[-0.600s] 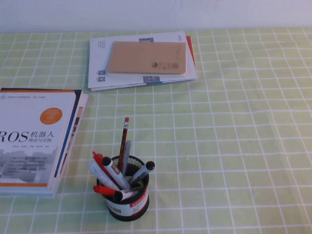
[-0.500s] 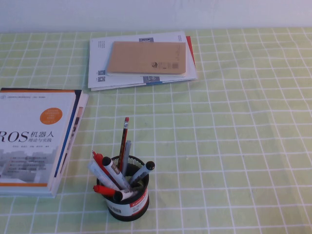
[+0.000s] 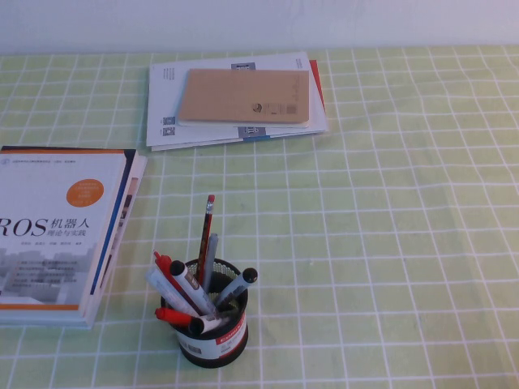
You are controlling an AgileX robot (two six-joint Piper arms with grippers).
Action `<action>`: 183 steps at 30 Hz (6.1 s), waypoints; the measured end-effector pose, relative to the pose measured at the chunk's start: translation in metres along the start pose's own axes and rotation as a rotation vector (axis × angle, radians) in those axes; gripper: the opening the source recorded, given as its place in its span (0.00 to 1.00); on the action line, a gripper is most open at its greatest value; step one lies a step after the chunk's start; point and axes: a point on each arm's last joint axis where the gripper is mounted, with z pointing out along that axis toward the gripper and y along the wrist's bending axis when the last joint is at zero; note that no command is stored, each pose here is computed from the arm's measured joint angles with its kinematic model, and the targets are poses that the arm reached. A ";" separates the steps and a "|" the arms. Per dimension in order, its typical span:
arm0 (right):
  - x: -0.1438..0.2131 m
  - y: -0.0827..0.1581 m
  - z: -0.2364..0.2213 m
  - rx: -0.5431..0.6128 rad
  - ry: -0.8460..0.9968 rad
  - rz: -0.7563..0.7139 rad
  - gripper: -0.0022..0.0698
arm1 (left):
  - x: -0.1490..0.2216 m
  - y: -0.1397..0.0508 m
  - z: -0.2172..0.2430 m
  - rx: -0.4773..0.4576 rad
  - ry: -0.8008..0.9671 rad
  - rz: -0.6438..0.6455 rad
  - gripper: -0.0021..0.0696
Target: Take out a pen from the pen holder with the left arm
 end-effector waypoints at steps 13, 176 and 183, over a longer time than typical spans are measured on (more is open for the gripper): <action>0.000 0.000 0.000 0.000 0.000 0.000 0.01 | -0.012 0.000 -0.001 0.004 -0.137 -0.044 0.03; 0.000 0.000 0.000 0.000 0.000 0.000 0.01 | -0.178 -0.138 0.384 0.372 0.985 0.228 0.03; 0.000 0.000 0.000 0.000 0.000 0.000 0.01 | -0.161 -0.140 0.395 0.367 1.008 0.231 0.03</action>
